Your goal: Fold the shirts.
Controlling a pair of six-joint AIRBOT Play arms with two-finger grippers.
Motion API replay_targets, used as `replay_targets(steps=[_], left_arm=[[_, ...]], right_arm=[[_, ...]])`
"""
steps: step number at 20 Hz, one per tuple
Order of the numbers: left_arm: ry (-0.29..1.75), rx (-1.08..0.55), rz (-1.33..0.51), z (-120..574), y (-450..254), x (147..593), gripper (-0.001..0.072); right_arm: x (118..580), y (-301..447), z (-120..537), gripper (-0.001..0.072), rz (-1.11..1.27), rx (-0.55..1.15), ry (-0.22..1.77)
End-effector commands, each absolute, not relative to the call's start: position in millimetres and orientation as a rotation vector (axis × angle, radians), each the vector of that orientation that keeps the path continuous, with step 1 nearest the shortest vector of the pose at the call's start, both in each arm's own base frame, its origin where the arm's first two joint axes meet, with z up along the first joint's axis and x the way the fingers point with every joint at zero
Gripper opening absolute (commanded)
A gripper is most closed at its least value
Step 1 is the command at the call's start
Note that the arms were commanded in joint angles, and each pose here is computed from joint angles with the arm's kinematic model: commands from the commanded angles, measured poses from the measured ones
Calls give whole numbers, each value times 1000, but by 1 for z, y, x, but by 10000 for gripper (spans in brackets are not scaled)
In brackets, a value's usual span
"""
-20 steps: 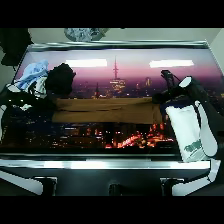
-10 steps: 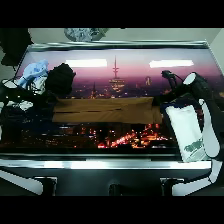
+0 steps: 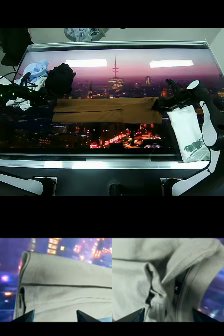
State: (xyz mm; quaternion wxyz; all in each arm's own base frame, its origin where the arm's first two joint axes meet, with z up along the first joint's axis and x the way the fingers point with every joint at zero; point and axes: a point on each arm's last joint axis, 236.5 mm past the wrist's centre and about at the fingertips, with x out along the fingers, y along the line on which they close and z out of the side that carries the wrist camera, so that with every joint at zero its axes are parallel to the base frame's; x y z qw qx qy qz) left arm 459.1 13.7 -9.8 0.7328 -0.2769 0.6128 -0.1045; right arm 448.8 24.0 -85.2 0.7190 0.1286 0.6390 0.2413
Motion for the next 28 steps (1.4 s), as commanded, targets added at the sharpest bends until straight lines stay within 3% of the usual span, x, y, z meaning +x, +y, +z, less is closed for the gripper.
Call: replay_targets(steps=[1,7,11,23,28], left_arm=[[1348,-608,-232,-9,13,459,621],[1363,-609,-239,-9,12,455,613],[1362,-609,-239,-9,12,455,613],[1378,-610,-246,-9,10,452,611],[1380,-610,-248,-9,10,451,611]], right_arm=[[447,33,-95,717,553,352,1434],[439,38,-73,715,665,361,1407],[440,4,-48,716,600,376,1359],[427,-4,-89,716,553,457,1484],[439,18,-83,716,628,574,1421]])
